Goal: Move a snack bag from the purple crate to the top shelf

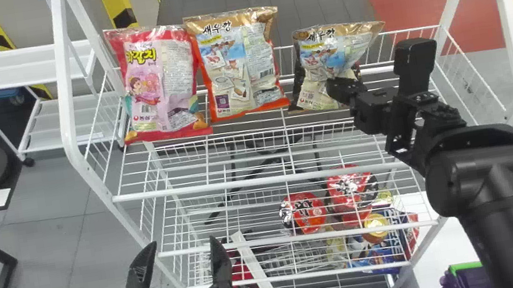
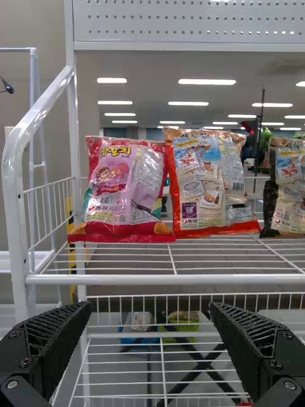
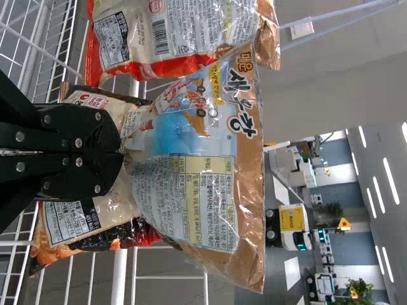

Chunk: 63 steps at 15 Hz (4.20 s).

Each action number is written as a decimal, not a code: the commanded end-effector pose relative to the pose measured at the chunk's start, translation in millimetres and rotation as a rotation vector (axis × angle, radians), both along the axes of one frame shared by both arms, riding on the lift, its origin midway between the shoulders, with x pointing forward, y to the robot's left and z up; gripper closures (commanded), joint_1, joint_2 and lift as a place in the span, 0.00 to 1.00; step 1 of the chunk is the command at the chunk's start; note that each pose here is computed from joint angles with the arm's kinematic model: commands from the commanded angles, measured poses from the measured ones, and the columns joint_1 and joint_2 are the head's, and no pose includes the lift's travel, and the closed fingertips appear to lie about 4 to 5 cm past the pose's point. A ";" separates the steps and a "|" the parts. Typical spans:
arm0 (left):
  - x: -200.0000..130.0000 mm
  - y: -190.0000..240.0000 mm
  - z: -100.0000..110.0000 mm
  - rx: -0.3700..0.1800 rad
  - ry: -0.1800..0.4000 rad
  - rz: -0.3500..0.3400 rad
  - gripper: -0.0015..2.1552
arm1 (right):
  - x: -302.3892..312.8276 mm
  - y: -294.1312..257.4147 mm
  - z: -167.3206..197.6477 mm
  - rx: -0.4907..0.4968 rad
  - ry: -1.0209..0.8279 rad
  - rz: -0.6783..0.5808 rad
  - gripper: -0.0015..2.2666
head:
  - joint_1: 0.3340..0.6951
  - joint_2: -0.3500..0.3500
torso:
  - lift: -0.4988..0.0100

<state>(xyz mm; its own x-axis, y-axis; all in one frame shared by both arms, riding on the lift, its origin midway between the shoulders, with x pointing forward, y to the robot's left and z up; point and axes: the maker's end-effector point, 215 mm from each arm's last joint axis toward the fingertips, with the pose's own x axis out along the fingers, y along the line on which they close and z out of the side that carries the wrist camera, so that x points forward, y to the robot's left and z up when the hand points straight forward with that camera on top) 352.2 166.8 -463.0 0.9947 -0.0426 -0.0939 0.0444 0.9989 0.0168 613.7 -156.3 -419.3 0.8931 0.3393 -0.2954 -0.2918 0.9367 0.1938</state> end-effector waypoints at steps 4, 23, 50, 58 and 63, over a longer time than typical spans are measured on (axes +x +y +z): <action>2.3 1.2 0.1 0.000 -0.002 -0.004 0.06 | 0.5 -0.5 -7.7 -0.009 0.011 0.000 0.08 | 1.00 0.52 | 0.98; -1.6 -3.6 11.6 -0.006 -0.019 -0.012 0.06 | -67.0 -9.4 91.3 -0.014 -0.176 0.028 0.03 | 1.00 0.50 | 0.98; -25.8 -30.3 62.5 -0.029 -0.113 -0.038 0.05 | -284.9 -61.4 8.9 -0.033 -0.207 -0.113 0.04 | 1.00 0.27 | 0.98; -30.0 -37.0 62.7 -0.028 -0.111 -0.040 0.05 | -286.7 -42.5 11.9 -0.020 -0.214 -0.084 0.05 | 1.00 0.32 | 0.98; -33.4 -43.0 63.7 -0.023 -0.113 -0.041 0.05 | -288.1 -34.8 16.3 -0.013 -0.232 -0.075 0.06 | 1.00 0.33 | 0.98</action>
<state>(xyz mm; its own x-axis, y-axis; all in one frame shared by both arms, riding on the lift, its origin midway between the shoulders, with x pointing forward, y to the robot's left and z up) 319.9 125.7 -399.1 0.9965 -0.0808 0.0212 0.0808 0.9967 0.0010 326.0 -192.2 -403.6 0.9603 0.2650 -0.0869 -0.2544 0.9600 0.1166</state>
